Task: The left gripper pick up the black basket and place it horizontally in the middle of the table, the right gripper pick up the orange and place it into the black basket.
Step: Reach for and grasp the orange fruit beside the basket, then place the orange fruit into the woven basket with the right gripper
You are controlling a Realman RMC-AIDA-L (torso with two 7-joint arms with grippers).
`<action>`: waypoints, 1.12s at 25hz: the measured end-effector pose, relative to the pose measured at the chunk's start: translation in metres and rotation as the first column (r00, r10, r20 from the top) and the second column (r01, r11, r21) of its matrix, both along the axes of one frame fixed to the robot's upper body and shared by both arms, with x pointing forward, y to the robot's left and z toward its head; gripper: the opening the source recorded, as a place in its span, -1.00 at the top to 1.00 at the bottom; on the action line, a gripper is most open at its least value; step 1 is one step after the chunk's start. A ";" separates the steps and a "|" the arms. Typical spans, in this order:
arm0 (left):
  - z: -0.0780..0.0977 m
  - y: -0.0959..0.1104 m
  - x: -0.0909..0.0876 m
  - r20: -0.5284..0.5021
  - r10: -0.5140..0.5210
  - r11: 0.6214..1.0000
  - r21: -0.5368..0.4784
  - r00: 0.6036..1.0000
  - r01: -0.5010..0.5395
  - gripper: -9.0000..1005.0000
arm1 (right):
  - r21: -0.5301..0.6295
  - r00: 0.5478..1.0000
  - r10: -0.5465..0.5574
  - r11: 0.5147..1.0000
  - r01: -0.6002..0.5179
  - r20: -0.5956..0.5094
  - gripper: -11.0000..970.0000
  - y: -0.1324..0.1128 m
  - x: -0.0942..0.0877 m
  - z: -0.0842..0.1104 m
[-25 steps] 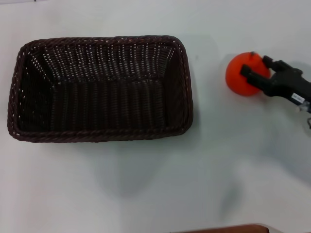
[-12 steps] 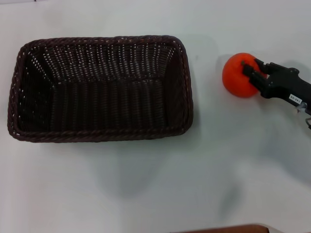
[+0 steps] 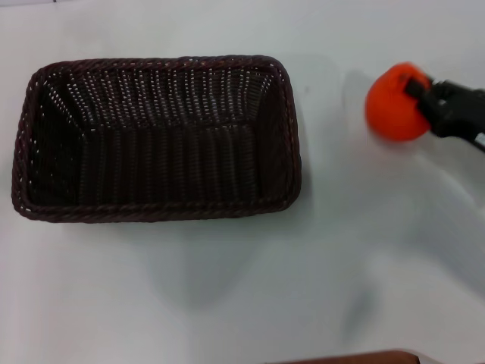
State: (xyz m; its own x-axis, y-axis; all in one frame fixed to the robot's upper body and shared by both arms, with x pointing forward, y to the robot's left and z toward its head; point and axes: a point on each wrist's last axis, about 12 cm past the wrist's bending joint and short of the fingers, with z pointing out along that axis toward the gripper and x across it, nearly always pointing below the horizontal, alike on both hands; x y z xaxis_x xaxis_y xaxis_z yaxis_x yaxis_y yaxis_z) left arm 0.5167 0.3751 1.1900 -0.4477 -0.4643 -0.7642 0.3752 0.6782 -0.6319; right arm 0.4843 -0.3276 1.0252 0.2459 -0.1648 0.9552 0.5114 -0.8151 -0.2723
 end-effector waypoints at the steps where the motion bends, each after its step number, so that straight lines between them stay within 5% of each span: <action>1: 0.000 0.000 0.000 0.000 0.000 1.000 0.000 1.000 0.000 -0.80 | 0.018 1.000 0.006 1.000 -0.006 0.029 0.63 -0.003 -0.001 0.006; 7: 0.003 -0.002 -0.002 0.029 -0.014 0.999 -0.030 0.999 0.015 -0.80 | 0.087 0.972 0.144 0.983 -0.163 0.188 0.74 -0.007 -0.003 0.050; 13: 0.001 -0.002 -0.006 0.031 -0.022 0.998 -0.052 0.999 0.024 -0.80 | 0.080 0.876 0.386 0.902 -0.424 0.290 0.83 0.022 0.018 0.088; 17: -0.004 -0.004 -0.005 0.036 -0.031 0.998 -0.059 0.999 0.033 -0.80 | 0.012 0.818 0.537 0.834 -0.551 0.205 0.85 0.064 0.049 0.094; 22: -0.018 -0.006 -0.005 0.110 -0.040 0.997 -0.068 0.993 0.048 -0.79 | -0.044 0.838 0.542 0.840 -0.541 0.065 0.86 0.098 0.080 0.088; 28: -0.041 -0.004 -0.010 0.230 0.003 0.998 -0.057 0.973 0.010 -0.79 | -0.079 0.832 0.554 0.831 -0.551 0.026 0.36 0.115 0.095 0.092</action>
State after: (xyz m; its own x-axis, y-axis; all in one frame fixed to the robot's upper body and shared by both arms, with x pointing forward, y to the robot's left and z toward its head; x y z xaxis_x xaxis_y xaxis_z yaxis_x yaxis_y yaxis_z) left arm 0.5071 0.3709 1.1490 -0.2650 -0.5087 -0.8191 0.5173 0.6419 -0.5660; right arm 0.5789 -0.2125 1.1169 0.2326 0.0486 0.9714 0.8923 -0.4079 -0.1933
